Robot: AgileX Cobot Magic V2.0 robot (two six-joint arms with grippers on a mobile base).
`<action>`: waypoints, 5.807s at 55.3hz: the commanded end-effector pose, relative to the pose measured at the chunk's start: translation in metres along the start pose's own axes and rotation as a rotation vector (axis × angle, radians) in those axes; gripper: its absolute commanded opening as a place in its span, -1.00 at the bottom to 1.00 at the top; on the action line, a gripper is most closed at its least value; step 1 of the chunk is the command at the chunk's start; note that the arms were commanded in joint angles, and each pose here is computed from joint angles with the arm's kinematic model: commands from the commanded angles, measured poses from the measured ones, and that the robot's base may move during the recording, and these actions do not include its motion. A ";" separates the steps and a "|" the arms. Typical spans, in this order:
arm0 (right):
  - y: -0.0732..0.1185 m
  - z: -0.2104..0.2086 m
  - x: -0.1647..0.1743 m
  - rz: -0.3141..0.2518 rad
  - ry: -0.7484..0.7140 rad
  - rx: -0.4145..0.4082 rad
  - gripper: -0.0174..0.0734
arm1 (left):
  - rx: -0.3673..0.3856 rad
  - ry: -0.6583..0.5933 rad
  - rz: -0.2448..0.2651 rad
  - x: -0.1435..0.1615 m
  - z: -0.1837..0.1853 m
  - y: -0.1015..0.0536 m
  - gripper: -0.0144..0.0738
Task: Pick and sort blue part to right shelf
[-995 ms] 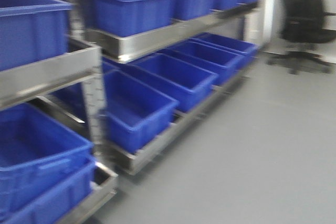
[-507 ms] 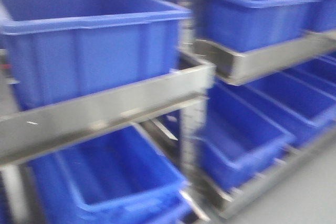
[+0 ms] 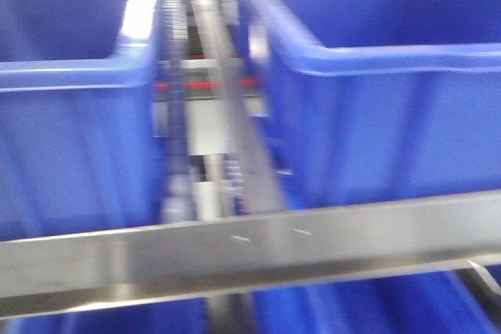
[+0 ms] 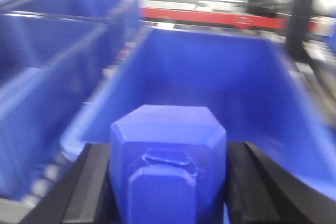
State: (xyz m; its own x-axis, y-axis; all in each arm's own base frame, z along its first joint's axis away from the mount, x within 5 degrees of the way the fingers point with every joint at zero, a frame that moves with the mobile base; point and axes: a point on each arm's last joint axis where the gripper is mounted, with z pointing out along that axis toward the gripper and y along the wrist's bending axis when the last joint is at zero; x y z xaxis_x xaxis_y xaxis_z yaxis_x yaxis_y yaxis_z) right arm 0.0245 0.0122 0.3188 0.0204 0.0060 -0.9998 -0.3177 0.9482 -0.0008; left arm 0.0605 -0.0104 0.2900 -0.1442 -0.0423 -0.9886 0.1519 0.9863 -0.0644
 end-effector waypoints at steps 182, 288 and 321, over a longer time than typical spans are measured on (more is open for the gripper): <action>-0.001 -0.001 -0.017 -0.002 -0.113 0.014 -0.16 | 0.161 0.655 0.118 -0.028 0.317 -0.055 0.76; -0.078 0.276 -0.038 0.103 0.899 0.289 -0.16 | 0.060 0.029 0.025 -0.049 0.000 -0.005 -0.39; -0.108 0.335 0.036 0.114 1.049 0.200 0.65 | 0.064 0.014 0.017 -0.049 -0.004 -0.005 -0.39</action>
State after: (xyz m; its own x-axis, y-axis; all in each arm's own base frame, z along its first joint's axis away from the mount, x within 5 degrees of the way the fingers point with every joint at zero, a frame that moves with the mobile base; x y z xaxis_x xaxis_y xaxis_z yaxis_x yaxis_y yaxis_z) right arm 0.3769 0.0191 0.2551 -0.9161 -0.0864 -0.3915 -0.1004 0.9948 0.0155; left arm 0.0617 -0.0114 0.3235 -0.2529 0.0130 -0.9674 0.2002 0.9790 -0.0391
